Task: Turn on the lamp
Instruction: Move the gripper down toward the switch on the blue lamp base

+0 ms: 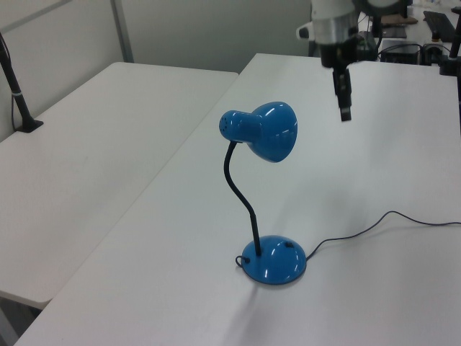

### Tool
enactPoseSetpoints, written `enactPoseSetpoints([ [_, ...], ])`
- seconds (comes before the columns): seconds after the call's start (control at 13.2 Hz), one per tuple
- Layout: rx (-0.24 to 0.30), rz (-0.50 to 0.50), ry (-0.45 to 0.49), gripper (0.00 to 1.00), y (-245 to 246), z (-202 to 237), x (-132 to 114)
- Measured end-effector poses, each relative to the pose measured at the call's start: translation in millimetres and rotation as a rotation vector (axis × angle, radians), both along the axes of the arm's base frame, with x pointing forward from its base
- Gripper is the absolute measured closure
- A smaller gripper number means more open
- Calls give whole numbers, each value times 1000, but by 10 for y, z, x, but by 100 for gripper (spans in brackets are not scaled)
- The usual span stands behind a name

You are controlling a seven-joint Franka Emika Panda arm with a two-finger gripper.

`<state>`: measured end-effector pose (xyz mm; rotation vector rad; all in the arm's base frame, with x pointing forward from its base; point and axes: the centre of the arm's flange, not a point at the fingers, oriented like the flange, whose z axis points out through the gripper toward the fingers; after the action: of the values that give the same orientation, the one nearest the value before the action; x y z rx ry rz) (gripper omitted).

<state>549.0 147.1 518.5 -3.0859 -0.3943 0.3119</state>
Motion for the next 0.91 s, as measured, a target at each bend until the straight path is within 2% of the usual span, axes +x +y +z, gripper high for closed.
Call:
enactPoseSetpoints([
  [0.08, -16, -98, -4, 86, 225, -89, 2],
  [0.15, 1, -180, -4, 98, 393, -146, 5],
  [0.38, 106, -358, -5, 99, 602, -244, 47],
  [0.53, 171, -473, -25, 99, 786, -512, 70],
  [0.68, 200, -531, -57, 99, 1083, -866, 14],
  [0.91, 242, -603, -28, 99, 1278, -1199, -30],
])
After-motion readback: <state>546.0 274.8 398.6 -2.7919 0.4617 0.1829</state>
